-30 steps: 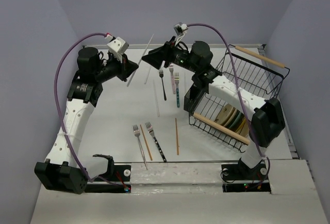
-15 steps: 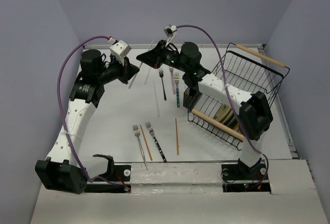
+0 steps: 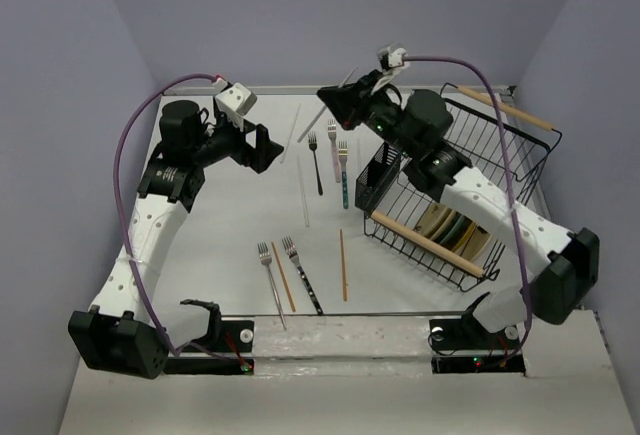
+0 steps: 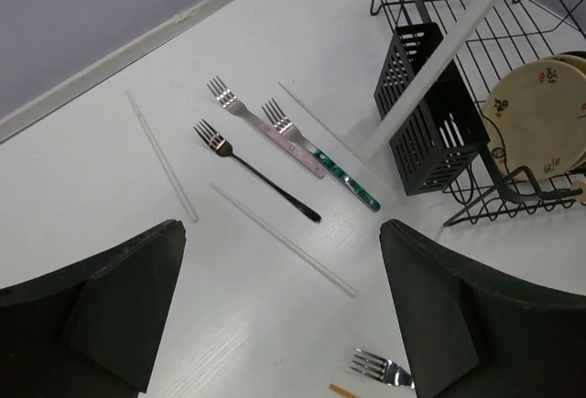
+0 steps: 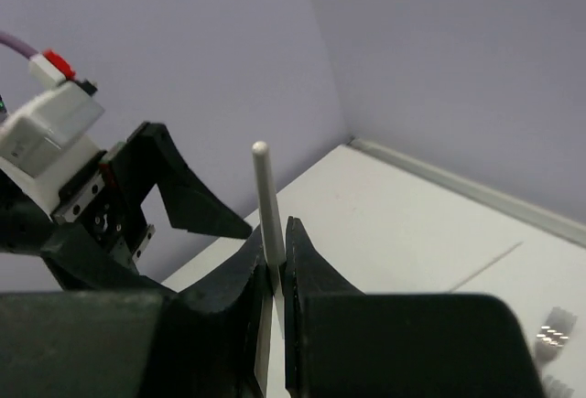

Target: Sort the eating utensils into containers

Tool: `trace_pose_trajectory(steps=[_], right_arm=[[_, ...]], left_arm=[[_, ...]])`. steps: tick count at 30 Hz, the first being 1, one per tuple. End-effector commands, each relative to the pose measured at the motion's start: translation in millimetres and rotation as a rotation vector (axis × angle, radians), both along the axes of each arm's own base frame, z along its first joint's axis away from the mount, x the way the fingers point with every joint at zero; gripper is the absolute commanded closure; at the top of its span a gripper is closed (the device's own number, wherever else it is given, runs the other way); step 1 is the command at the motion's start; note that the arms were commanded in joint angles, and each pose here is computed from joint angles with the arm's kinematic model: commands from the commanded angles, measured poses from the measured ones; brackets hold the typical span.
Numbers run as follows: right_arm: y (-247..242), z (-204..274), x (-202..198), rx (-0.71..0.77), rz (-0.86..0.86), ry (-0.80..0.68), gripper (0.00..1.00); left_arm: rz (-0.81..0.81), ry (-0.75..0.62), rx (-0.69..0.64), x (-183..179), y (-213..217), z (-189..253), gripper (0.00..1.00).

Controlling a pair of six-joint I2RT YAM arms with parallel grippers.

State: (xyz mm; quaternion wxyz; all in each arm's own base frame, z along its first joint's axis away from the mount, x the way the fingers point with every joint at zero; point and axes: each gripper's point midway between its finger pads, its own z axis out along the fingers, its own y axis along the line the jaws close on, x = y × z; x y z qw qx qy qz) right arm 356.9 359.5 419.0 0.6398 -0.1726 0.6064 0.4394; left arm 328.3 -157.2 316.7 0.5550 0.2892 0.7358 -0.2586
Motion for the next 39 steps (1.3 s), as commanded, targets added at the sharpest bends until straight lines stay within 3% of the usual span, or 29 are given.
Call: trace_pose_trajectory(steps=[1, 4, 7, 15, 26, 29, 39], right_arm=[[-83.2, 20.4, 12.5, -0.09, -0.396, -0.103, 1.0], [-124.3, 6.9, 19.1, -0.157, -0.596, -0.09, 1.0], [-144.4, -13.4, 20.0, -0.217, -0.687, -0.057, 1.0], [-154.3, -68.7, 32.9, -0.282, -0.695, 0.06, 1.0], [-173.0, -119.5, 54.2, -0.329, -0.743, 0.161, 1.0], [-179.0, -120.0, 51.3, -0.319, -0.766, 0.167, 1.0], [-188.7, -42.8, 36.8, -0.236, -0.77, 0.027, 1.0]], left_arm=[[0.041, -0.053, 0.011, -0.6, 7.8, 7.2, 0.01], [0.072, -0.036, 0.038, 3.7, 13.6, -3.4, 0.01], [0.135, 0.006, 0.086, 12.4, 25.1, -21.6, 0.01], [0.242, 0.114, 0.244, 22.6, 54.6, -81.3, 0.01], [0.236, 0.176, 0.285, 27.4, 57.0, -114.5, 0.01], [0.237, 0.181, 0.287, 28.8, 57.1, -119.1, 0.01], [0.215, 0.214, 0.274, 32.4, 51.6, -130.0, 0.01]])
